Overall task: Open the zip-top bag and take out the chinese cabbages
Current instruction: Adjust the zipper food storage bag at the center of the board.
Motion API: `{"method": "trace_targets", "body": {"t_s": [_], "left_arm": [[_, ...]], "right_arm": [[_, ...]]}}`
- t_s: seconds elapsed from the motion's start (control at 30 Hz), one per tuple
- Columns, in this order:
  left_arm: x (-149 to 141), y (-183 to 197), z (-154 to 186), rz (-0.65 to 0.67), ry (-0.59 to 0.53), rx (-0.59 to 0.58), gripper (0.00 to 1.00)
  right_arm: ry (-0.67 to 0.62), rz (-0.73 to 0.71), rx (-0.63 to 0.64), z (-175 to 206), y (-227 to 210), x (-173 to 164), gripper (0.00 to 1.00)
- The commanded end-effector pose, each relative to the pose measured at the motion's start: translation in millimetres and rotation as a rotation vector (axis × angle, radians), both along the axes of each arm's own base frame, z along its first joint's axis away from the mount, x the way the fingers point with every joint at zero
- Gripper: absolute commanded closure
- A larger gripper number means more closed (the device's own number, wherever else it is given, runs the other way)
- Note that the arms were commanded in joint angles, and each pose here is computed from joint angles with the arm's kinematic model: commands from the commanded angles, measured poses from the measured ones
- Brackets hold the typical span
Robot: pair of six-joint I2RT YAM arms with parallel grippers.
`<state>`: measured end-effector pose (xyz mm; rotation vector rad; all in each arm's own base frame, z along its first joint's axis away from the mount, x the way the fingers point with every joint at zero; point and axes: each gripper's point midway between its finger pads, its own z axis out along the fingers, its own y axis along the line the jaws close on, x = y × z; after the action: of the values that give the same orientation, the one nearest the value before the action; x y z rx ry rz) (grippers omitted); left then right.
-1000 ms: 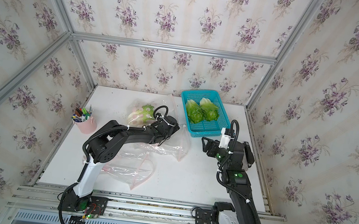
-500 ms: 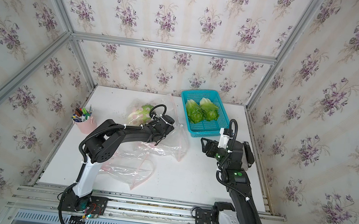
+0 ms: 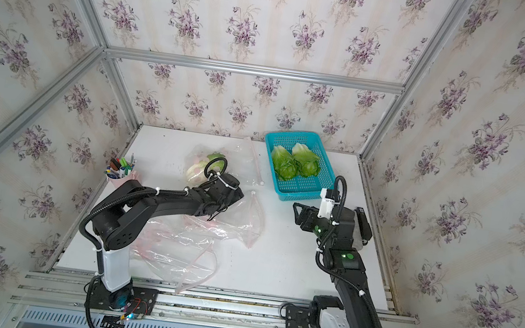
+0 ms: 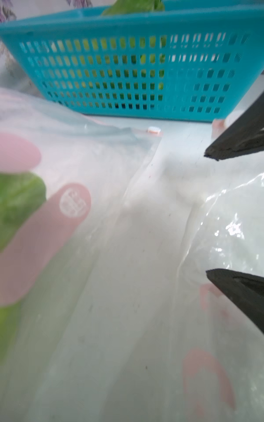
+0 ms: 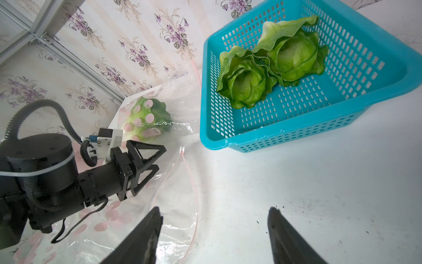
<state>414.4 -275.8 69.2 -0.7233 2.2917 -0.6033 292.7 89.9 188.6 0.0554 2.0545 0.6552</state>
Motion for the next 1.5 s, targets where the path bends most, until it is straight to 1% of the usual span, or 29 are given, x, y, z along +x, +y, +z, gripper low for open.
{"method": "trace_targets", "body": {"t_s": [0.0, 0.1, 0.17, 0.27, 0.37, 0.57, 0.67, 0.83, 0.93, 1.03, 1.13, 1.2, 1.27, 1.47], "left_arm": [[11, -25, 31, -0.113, -0.038, -0.024, 0.18], [26, -43, 50, -0.151, -0.074, -0.033, 0.14], [35, -45, 49, -0.123, -0.080, -0.035, 0.14], [44, -41, 36, -0.049, -0.070, -0.029, 0.14], [46, -37, 17, 0.011, -0.052, -0.039, 0.14], [55, -47, -6, 0.007, -0.035, -0.038, 0.14], [59, -44, -14, 0.029, -0.037, -0.017, 0.14], [72, -36, -19, 0.067, -0.056, 0.018, 0.19], [81, -33, -21, 0.070, -0.062, 0.042, 0.25], [91, -31, -21, 0.065, -0.072, 0.071, 0.34], [98, -31, -21, 0.059, -0.079, 0.083, 0.47], [103, -31, -22, 0.062, -0.080, 0.075, 0.56], [107, -34, -25, 0.056, -0.077, 0.065, 0.60], [113, -41, -36, 0.049, -0.070, 0.037, 0.79]], "right_arm": [[-0.021, -0.006, -0.006, 4, -1, 2, 0.29], [-0.021, -0.005, -0.006, 4, 0, 2, 0.29], [-0.022, -0.006, -0.007, 4, 0, 3, 0.29], [-0.021, -0.003, -0.006, 2, 0, 4, 0.29], [-0.020, -0.001, -0.005, 2, 1, 4, 0.29], [-0.020, 0.005, -0.004, 2, 2, 5, 0.29], [-0.016, 0.005, -0.005, 1, 2, 6, 0.29], [-0.016, 0.002, -0.005, 1, 1, 5, 0.29], [-0.017, 0.003, -0.004, 1, 1, 5, 0.30], [-0.014, 0.003, -0.003, 0, 2, 5, 0.30], [-0.008, -0.001, -0.004, -3, 1, 5, 0.30], [-0.003, -0.007, -0.007, -6, 0, 6, 0.30], [0.003, -0.007, -0.008, -8, 0, 7, 0.30], [0.004, 0.002, -0.021, -7, 2, 5, 0.31]]}}
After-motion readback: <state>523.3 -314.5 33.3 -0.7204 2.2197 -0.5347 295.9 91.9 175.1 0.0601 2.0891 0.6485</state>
